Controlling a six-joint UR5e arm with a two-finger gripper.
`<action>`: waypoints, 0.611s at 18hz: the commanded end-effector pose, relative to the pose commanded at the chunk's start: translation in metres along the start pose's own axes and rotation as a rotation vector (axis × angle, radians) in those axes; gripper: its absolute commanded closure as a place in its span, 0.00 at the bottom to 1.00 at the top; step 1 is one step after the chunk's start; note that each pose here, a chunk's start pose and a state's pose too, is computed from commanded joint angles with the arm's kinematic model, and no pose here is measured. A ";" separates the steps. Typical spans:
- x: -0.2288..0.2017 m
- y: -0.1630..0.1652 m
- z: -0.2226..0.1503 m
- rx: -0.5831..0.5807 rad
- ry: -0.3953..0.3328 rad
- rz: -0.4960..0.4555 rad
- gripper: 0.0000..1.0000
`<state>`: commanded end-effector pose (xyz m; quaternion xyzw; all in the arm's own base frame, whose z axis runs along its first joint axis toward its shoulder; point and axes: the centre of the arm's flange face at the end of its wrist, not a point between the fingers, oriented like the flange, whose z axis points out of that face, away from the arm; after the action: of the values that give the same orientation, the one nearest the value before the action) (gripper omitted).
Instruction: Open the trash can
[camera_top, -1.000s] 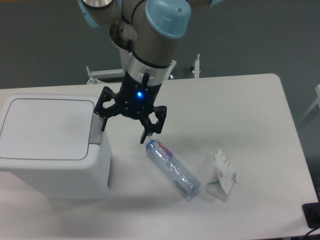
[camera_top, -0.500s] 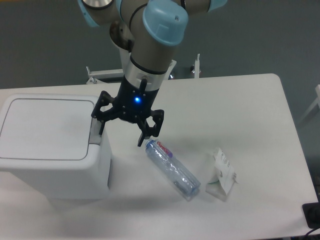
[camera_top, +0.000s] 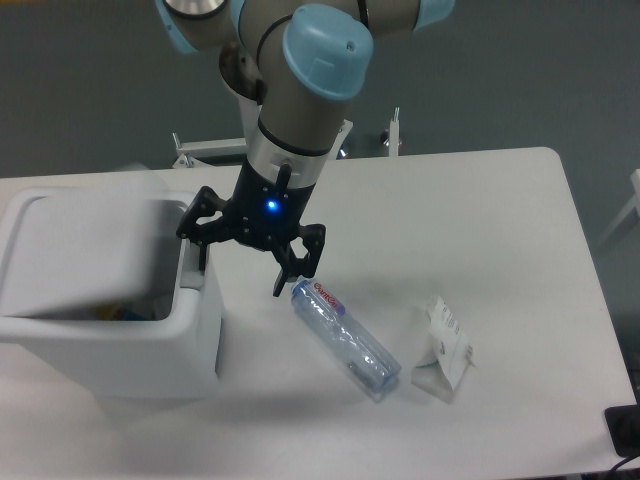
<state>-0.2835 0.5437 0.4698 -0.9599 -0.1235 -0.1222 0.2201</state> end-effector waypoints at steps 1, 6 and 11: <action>0.000 0.000 0.000 0.000 0.000 0.000 0.00; 0.000 -0.002 -0.003 0.007 -0.004 0.004 0.00; -0.004 -0.009 -0.014 0.046 -0.026 0.022 0.00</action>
<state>-0.2927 0.5440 0.4844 -0.9574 -0.1184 -0.1043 0.2417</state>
